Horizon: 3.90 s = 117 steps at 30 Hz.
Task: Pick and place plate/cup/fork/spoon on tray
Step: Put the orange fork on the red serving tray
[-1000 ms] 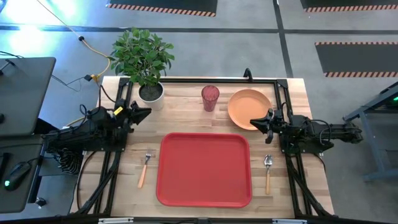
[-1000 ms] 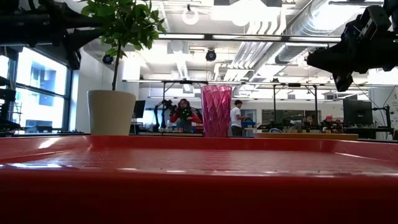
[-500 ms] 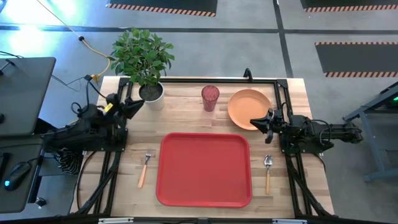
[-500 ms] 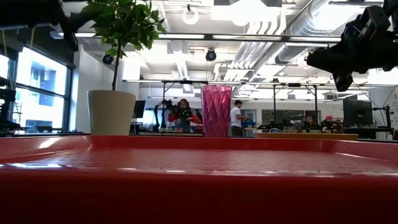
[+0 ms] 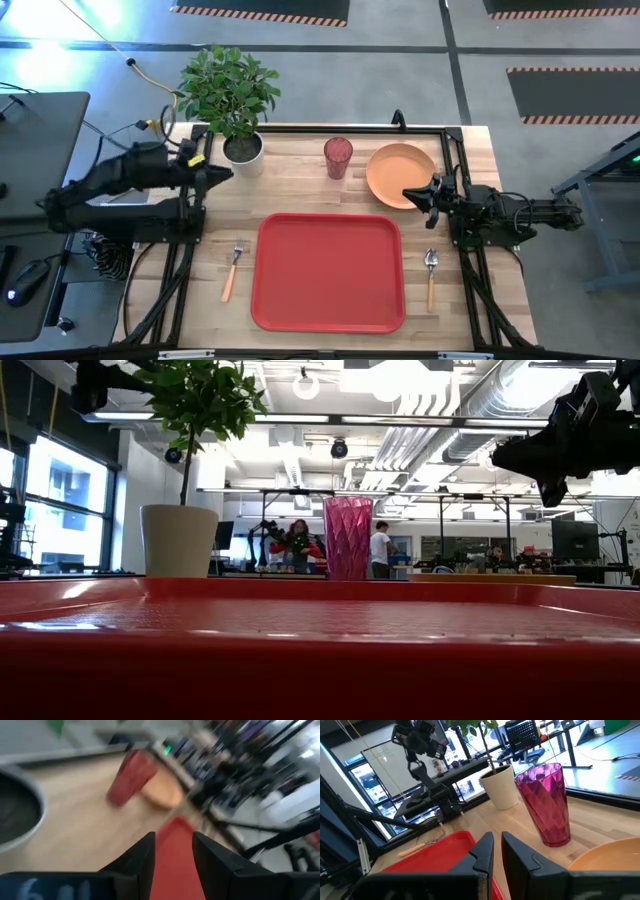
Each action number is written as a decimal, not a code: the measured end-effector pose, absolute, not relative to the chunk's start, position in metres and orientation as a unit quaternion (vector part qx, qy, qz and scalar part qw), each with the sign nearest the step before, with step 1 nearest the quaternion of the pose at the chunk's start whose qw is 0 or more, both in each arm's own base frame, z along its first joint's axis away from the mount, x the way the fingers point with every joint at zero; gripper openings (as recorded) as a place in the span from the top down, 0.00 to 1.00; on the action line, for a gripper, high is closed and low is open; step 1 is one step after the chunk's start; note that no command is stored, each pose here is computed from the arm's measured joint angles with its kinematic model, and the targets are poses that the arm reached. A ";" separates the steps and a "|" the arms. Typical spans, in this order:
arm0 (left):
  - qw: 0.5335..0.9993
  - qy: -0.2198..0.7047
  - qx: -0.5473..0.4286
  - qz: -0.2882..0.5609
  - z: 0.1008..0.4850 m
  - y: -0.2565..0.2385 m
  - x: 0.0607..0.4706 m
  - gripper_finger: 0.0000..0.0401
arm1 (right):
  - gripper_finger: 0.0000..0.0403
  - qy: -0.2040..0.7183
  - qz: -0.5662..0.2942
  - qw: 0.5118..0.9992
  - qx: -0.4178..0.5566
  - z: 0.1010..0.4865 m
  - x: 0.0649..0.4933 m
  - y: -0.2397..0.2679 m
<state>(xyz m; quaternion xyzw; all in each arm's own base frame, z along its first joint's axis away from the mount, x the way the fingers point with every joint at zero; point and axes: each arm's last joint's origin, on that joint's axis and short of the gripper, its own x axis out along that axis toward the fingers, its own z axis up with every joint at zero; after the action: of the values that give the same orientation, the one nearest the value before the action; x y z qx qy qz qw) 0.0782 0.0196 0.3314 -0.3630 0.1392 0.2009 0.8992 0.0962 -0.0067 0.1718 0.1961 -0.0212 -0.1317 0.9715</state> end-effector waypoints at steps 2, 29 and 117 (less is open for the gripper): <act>0.886 0.177 -0.379 0.202 0.336 0.020 0.084 0.70 | 0.93 -0.021 -0.132 0.971 0.196 0.172 0.096 -0.007; 0.662 0.465 -0.515 0.284 0.291 -0.015 0.141 0.70 | 0.93 -0.021 -0.132 0.971 0.196 0.172 0.096 -0.007; 0.507 0.589 -0.418 0.471 0.134 -0.145 0.195 0.91 | 0.93 -0.022 -0.132 0.971 0.197 0.172 0.096 -0.007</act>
<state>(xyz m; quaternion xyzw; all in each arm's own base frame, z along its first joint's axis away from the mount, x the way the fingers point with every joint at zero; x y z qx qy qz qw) 0.1955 -0.1452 0.1343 -0.4181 0.5889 0.4707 0.5068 0.0962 -0.0067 0.1719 0.1974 -0.0216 -0.1319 0.9712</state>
